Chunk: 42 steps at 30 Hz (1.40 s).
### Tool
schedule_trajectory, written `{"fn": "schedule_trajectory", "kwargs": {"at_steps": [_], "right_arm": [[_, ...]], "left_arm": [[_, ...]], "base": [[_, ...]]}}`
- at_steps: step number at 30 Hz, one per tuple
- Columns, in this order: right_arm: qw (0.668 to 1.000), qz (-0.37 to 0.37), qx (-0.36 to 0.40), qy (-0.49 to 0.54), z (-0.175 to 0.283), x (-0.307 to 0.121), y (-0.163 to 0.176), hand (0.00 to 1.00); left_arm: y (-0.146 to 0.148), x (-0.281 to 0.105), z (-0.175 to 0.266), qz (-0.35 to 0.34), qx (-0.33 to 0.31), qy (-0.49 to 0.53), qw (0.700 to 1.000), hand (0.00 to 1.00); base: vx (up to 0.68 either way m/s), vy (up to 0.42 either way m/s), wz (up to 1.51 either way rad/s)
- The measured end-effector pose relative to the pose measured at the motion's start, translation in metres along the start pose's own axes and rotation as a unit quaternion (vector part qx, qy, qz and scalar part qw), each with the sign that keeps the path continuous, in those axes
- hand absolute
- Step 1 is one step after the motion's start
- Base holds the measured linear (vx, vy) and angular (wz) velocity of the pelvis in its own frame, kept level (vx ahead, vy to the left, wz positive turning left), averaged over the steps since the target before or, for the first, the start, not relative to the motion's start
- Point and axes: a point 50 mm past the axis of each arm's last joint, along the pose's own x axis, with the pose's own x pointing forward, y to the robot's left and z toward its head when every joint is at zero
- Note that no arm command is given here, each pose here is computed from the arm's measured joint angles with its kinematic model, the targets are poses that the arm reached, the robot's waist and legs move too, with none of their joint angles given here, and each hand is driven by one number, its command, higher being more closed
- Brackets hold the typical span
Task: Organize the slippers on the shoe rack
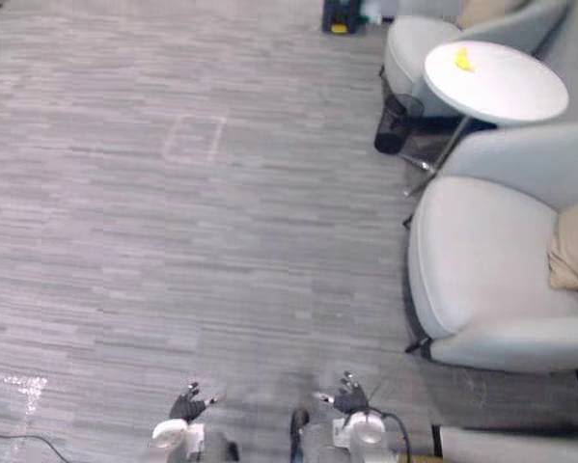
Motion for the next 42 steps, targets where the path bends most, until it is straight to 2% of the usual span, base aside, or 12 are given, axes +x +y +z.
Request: {"fn": "schedule_trajectory", "kwargs": {"at_steps": [5, 10, 15, 25, 30, 35, 42], "right_arm": [[1.000, -0.018, 0.024, 0.010, -0.009, -0.005, -0.008, 0.00], [0.998, -0.023, 0.019, 0.047, -0.023, -0.005, -0.011, 0.00], [0.997, -0.032, 0.036, 0.056, -0.030, -0.009, -0.016, 0.00], [0.997, -0.044, 0.054, 0.035, -0.021, -0.006, -0.019, 0.00], [0.997, -0.048, 0.050, 0.028, -0.018, -0.006, -0.023, 0.00], [0.998, -0.025, 0.039, 0.031, -0.018, -0.007, -0.010, 0.00], [0.998, -0.017, 0.044, 0.037, -0.018, -0.005, -0.002, 0.00]], "left_arm": [[-0.006, 0.002, 0.009, -0.008, -0.006, -0.014, 1.000, 0.00], [0.008, 0.003, 0.003, 0.005, 0.011, 0.000, 1.000, 0.00], [0.007, 0.000, -0.011, -0.004, 0.032, 0.024, 0.999, 0.00], [0.002, 0.001, -0.014, -0.014, 0.042, 0.034, 0.998, 0.00], [-0.009, -0.001, -0.015, -0.024, 0.019, 0.036, 0.999, 0.00], [0.010, -0.007, -0.019, 0.009, -0.005, 0.025, 1.000, 0.00], [0.010, -0.006, -0.012, 0.015, -0.017, 0.009, 1.000, 0.00]], "base": [[0.34, 0.077, 0.55], [0.43, 0.219, 0.54], [0.51, 0.218, 0.89], [0.57, -0.123, 0.63], [0.53, -0.224, 0.14], [0.44, -0.093, -0.65], [0.47, 0.171, -0.96]]}}
